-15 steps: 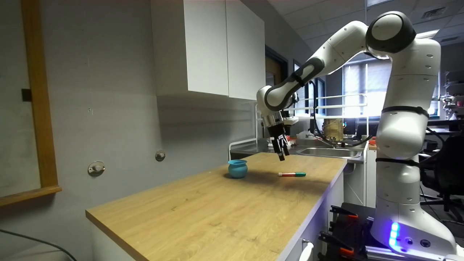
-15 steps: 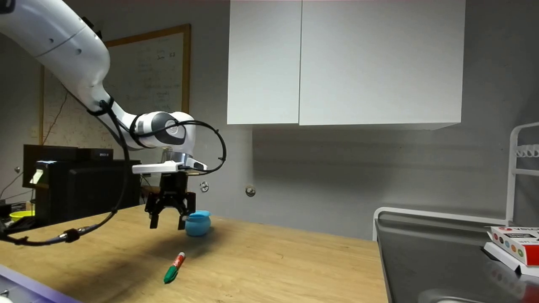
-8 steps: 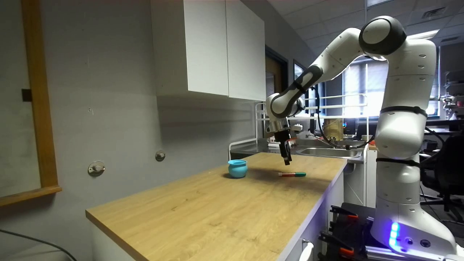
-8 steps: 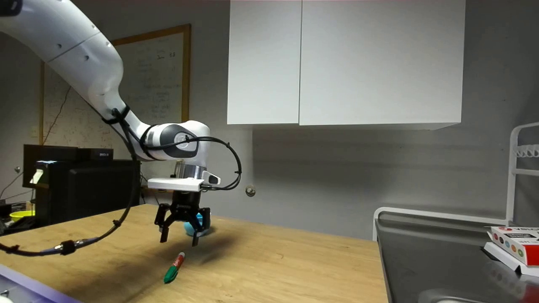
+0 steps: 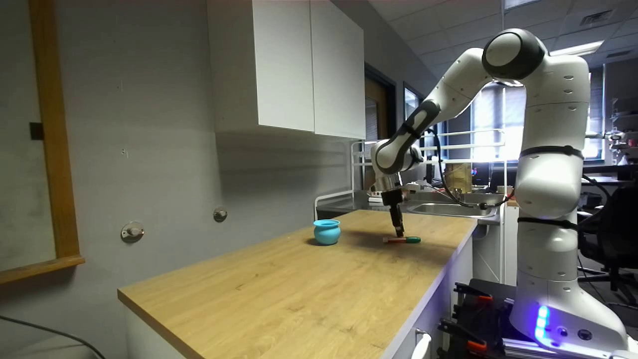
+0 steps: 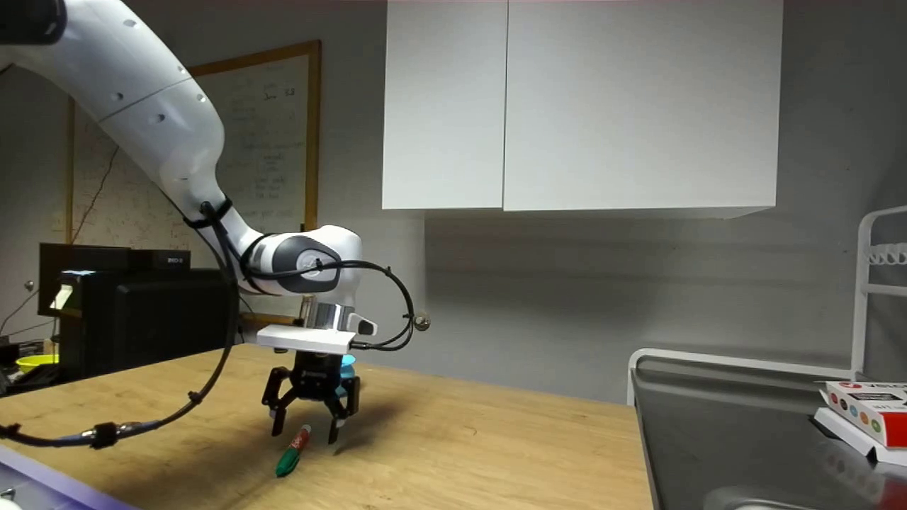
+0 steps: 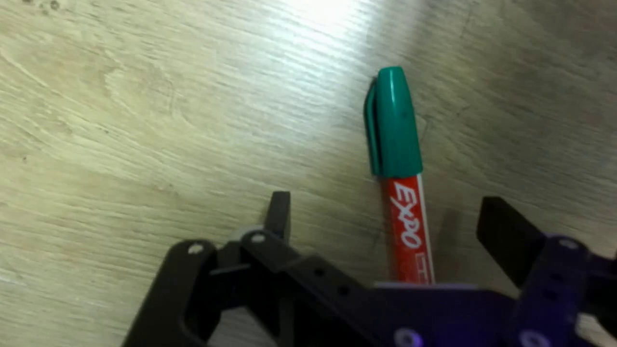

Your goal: Put the marker in the vase

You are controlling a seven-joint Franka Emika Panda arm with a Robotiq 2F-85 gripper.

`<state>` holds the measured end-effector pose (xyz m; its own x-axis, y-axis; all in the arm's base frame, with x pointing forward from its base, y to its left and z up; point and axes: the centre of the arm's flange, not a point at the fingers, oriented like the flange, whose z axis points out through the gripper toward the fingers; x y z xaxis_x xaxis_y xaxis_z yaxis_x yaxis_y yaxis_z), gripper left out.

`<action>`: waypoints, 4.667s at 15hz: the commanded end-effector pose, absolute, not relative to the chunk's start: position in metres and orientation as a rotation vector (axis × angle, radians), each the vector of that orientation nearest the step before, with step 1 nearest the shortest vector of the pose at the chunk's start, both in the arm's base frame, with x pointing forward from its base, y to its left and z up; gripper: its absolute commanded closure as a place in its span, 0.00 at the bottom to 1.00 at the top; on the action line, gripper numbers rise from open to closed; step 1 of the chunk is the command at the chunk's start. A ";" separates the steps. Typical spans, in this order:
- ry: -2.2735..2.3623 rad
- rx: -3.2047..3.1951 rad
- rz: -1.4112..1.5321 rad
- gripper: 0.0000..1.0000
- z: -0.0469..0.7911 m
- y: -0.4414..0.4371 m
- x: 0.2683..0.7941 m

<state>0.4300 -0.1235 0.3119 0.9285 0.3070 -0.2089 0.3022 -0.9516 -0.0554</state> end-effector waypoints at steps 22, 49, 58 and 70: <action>-0.203 -3.238 0.078 0.88 0.324 -0.095 0.448; 0.233 -3.314 -0.394 0.88 0.432 -0.005 0.525; 0.292 -3.329 -0.520 0.88 0.449 0.030 0.605; 0.218 -3.318 -0.391 0.88 0.399 0.065 0.691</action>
<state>0.6606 0.0694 0.4049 0.9601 -0.0857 0.2663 -0.1407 -0.9707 0.1948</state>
